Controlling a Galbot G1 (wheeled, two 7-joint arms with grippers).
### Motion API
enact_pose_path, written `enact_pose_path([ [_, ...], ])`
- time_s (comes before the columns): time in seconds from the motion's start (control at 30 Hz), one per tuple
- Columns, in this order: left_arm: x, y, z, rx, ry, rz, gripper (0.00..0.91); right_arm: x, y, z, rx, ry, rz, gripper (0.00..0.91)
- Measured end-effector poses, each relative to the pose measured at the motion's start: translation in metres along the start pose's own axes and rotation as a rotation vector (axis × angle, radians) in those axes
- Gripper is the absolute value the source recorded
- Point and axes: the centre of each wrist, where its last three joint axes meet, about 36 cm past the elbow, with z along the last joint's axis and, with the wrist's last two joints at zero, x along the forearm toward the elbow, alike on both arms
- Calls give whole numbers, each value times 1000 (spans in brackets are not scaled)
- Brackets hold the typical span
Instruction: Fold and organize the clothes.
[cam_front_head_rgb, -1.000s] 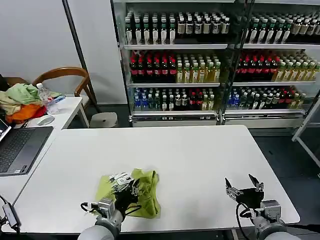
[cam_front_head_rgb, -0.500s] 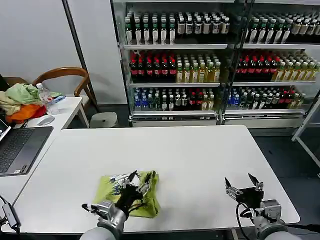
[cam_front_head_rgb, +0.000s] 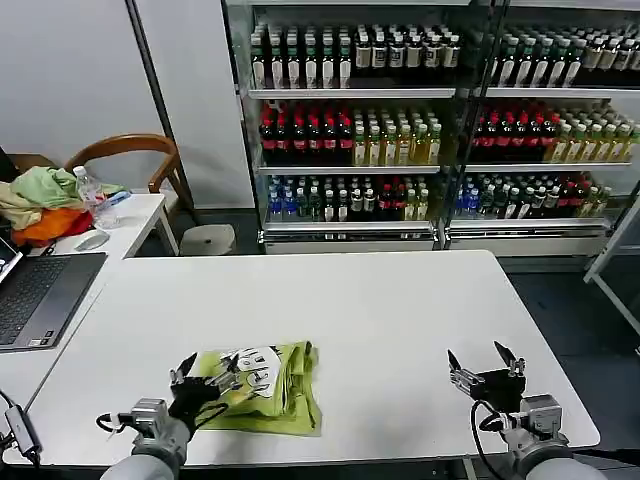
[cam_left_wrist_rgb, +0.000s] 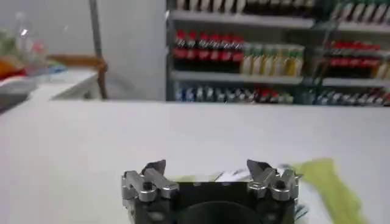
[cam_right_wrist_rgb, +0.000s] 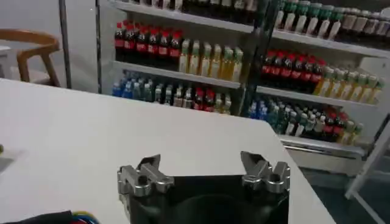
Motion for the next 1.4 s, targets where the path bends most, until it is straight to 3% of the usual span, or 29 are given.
enact_pose_path([
  [0.33,-4,22,16,64,104,-61,907,1,-4,0,-1,0,9,907],
  [0.37,-4,22,18,68,111,-62,645,1,-4,0,-2,-1,9,907],
  [0.4,-4,23,19,73,117,-65,40,1,-4,0,-3,-1,9,907],
  [1.17,0,20,33,116,131,-43,30,-3,-4,0,-3,2,4,907],
  [1.4,1,24,19,73,101,-32,30,-5,-2,-3,-1,-4,-4,907],
])
